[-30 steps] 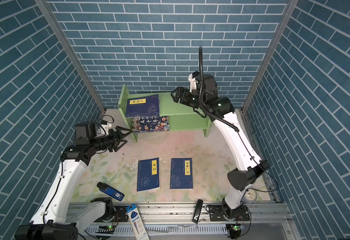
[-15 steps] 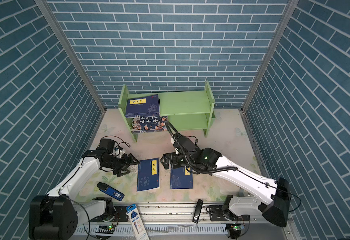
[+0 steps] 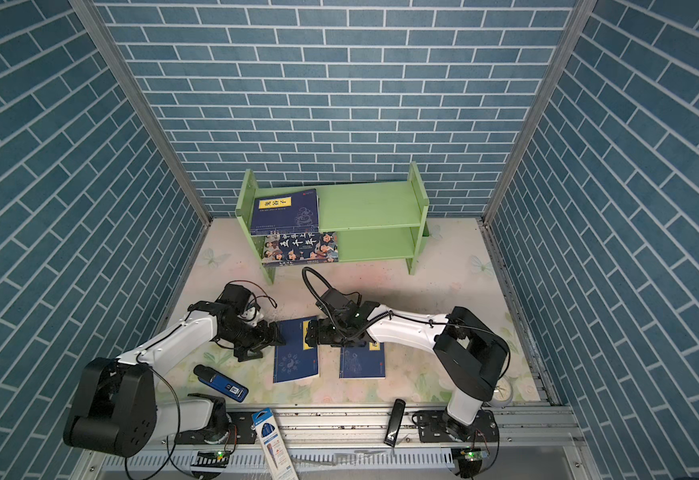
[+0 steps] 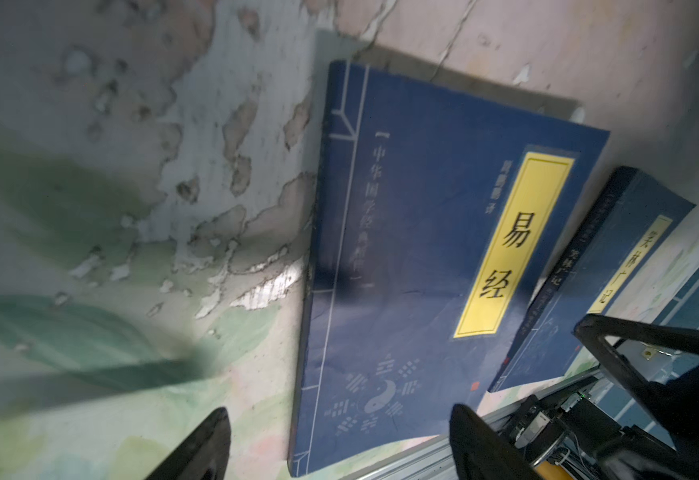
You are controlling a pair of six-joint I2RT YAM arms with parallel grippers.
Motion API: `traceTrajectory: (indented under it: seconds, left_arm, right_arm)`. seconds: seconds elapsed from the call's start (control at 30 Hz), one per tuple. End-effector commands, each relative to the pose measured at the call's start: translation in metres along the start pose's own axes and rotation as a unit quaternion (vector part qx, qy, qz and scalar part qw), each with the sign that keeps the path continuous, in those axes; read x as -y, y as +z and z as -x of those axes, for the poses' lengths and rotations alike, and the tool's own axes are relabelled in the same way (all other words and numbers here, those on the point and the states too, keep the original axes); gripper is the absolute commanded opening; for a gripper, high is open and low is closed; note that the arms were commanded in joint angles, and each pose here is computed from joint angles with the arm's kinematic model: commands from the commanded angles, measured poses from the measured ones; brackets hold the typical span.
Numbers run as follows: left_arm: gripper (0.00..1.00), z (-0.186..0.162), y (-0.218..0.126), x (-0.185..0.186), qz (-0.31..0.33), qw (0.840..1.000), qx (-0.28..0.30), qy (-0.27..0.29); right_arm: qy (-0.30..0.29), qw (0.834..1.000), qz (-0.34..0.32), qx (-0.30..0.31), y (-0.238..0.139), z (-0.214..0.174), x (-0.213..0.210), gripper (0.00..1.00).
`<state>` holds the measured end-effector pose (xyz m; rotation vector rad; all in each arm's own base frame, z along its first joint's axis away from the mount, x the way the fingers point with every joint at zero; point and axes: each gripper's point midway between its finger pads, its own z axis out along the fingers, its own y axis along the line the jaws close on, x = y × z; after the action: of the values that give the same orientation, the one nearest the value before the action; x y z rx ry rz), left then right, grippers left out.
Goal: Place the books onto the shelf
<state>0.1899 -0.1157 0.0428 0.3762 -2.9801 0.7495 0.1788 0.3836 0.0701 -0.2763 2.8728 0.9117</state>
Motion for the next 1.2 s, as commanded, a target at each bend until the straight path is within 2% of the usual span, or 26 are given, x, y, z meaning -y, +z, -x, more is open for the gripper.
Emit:
traceTrajectory:
  seconds: [0.0, 0.23, 0.57, 0.77, 0.97, 1.17]
  left_arm:
    - [0.84, 0.001, 0.011, 0.000, 0.002, 1.000, -0.013, 0.019]
    - [0.80, 0.002, 0.023, 0.001, -0.016, 1.000, -0.017, 0.011]
    - [0.76, 0.005, 0.033, 0.028, -0.111, 0.993, -0.023, 0.010]
    - [0.74, 0.013, 0.019, 0.053, -0.170, 0.985, 0.008, 0.039]
    - [0.72, 0.017, 0.002, 0.075, -0.230, 0.972, 0.026, 0.038]
    - [0.73, 0.019, -0.004, 0.075, -0.248, 0.968, 0.035, 0.013]
  right_arm:
    - [0.035, 0.999, 0.028, -0.020, 0.011, 0.004, -0.010, 0.87]
    - [0.064, 0.997, 0.017, -0.048, 0.030, 0.004, 0.000, 0.80]
    - [0.077, 0.991, 0.000, -0.112, 0.048, -0.012, 0.008, 0.76]
    - [0.082, 0.990, 0.002, -0.119, 0.049, -0.012, 0.012, 0.76]
    - [0.091, 0.988, 0.005, -0.123, 0.051, -0.010, 0.018, 0.75]
    - [0.083, 0.987, -0.028, -0.138, 0.053, -0.013, 0.031, 0.75]
